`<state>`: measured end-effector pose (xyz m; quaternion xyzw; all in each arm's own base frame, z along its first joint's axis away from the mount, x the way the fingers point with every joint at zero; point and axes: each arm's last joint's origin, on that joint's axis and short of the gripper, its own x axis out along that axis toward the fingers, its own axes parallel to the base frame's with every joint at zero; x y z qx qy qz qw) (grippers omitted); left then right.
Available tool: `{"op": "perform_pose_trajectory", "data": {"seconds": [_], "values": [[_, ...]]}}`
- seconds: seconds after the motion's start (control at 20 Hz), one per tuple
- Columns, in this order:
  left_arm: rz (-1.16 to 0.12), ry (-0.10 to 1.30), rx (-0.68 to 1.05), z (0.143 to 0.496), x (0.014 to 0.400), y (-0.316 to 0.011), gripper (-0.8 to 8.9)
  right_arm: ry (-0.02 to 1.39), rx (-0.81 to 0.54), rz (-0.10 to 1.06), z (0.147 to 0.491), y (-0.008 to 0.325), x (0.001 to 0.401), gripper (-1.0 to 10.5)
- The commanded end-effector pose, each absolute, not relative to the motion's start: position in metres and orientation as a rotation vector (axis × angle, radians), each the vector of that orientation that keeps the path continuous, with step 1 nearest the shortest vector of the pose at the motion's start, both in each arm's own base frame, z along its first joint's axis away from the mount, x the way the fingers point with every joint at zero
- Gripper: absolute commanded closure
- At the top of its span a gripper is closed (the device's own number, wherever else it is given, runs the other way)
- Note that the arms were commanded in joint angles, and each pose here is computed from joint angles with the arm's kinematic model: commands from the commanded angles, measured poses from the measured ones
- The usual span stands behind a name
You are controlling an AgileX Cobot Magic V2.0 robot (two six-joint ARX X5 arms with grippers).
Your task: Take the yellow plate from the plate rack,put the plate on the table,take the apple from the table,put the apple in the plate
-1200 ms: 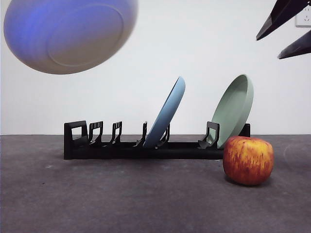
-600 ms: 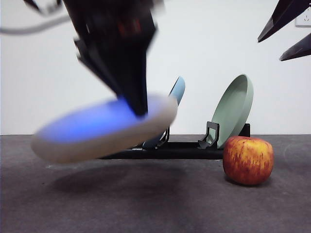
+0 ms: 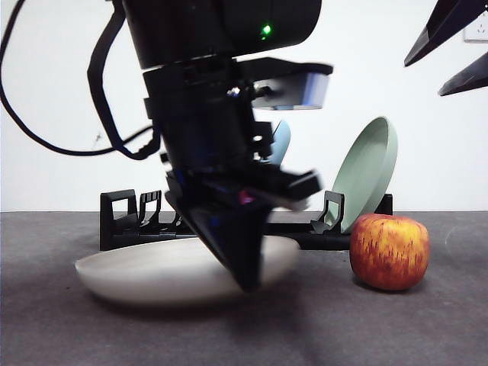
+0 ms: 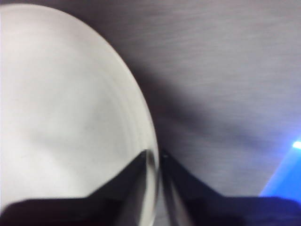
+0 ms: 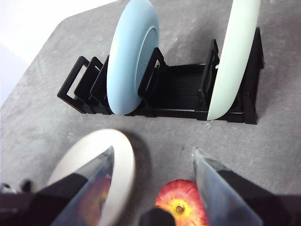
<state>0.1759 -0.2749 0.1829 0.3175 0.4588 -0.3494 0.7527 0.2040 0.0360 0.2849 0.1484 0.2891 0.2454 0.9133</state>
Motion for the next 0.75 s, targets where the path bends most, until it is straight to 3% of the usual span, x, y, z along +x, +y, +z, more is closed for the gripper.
{"op": "perform_pose_trajectory", "data": {"seconds": [0.05, 0.15, 0.3, 0.35, 0.75], "values": [[-0.774, 1.009, 0.697, 0.179, 0.175, -0.276, 5.53, 0.591, 0.302, 0.506, 0.286, 0.036, 0.205, 6.6], [-0.761, 1.005, 0.676, 0.181, 0.175, -0.276, 5.53, 0.594, 0.302, 0.508, 0.286, 0.037, 0.204, 6.5], [-0.691, 0.924, 0.637, 0.203, 0.175, -0.269, 5.53, 0.593, 0.274, 0.533, 0.286, 0.041, 0.204, 4.6], [-0.674, 0.884, 0.617, 0.215, 0.173, -0.265, 5.53, 0.594, 0.256, 0.551, 0.285, 0.044, 0.204, 4.4], [-0.566, 0.470, 0.343, 0.338, 0.133, -0.191, 5.55, 0.806, -0.027, 0.536, 0.256, 0.088, 0.210, 4.4]]}}
